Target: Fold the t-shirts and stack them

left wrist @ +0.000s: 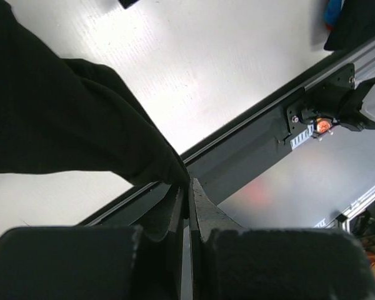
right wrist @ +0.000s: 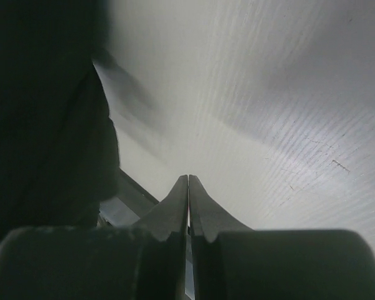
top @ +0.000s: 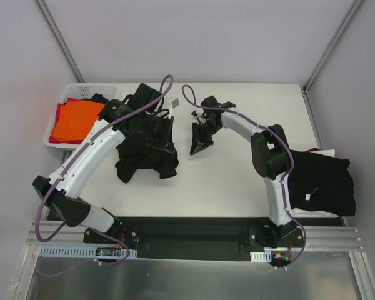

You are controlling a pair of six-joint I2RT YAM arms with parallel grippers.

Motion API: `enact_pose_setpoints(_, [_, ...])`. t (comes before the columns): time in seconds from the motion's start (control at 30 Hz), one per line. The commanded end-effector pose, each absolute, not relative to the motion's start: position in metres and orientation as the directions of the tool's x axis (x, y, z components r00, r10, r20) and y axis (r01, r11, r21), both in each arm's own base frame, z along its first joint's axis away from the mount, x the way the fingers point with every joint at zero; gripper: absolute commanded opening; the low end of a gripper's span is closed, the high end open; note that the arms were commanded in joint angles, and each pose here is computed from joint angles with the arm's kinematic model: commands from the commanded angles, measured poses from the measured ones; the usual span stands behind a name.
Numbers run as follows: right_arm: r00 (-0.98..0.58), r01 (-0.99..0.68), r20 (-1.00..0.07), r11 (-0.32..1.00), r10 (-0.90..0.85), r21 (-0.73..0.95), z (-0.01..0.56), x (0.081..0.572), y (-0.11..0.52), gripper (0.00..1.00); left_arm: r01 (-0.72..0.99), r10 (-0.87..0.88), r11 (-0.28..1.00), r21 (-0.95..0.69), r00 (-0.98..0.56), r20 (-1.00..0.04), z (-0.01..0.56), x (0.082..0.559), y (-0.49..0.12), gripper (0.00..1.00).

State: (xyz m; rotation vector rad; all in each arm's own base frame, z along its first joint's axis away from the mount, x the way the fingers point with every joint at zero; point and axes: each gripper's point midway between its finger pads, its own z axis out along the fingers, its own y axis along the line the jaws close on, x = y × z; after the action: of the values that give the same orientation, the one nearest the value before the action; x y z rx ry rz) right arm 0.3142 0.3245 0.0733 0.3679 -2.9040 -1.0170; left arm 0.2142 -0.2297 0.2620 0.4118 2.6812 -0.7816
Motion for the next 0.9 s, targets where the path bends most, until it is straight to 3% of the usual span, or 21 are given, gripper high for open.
enact_pose_setpoints(0.0, [-0.965, -0.224, -0.041, 0.738, -0.258, 0.636, 0.081, 0.311, 0.324, 0.06, 0.376, 0.255, 0.846, -0.378, -0.908, -0.331, 0.254, 0.208, -0.226, 0.00])
enact_pose_setpoints(0.1, [-0.965, -0.224, -0.037, 0.744, -0.259, 0.630, 0.078, 0.306, 0.318, 0.15, 0.348, 0.225, 0.870, -0.350, -0.911, -0.346, 0.255, 0.213, -0.223, 0.00])
enact_pose_setpoints(0.2, [-0.966, -0.223, -0.040, 0.744, -0.256, 0.630, 0.080, 0.300, 0.313, 0.29, 0.254, 0.157, 0.942, -0.218, -0.911, -0.382, 0.247, 0.229, -0.198, 0.00])
enact_pose_setpoints(0.23, [-0.966, -0.222, -0.042, 0.743, -0.253, 0.632, 0.082, 0.298, 0.312, 0.37, 0.200, 0.128, 0.969, -0.148, -0.910, -0.393, 0.243, 0.235, -0.184, 0.00])
enact_pose_setpoints(0.33, [-0.968, -0.224, -0.056, 0.736, -0.246, 0.639, 0.090, 0.291, 0.310, 0.48, 0.134, 0.100, 0.988, -0.079, -0.936, -0.338, 0.225, 0.233, -0.169, 0.00])
enact_pose_setpoints(0.6, [-0.968, -0.244, -0.130, 0.696, -0.213, 0.676, 0.129, 0.283, 0.314, 0.49, -0.013, 0.011, 0.992, 0.125, -0.981, -0.193, 0.167, 0.222, -0.140, 0.00])
enact_pose_setpoints(0.87, [-0.967, -0.241, -0.111, 0.691, -0.229, 0.682, 0.115, 0.275, 0.324, 0.45, -0.023, -0.004, 0.991, 0.131, -0.990, -0.144, 0.149, 0.219, -0.145, 0.00])
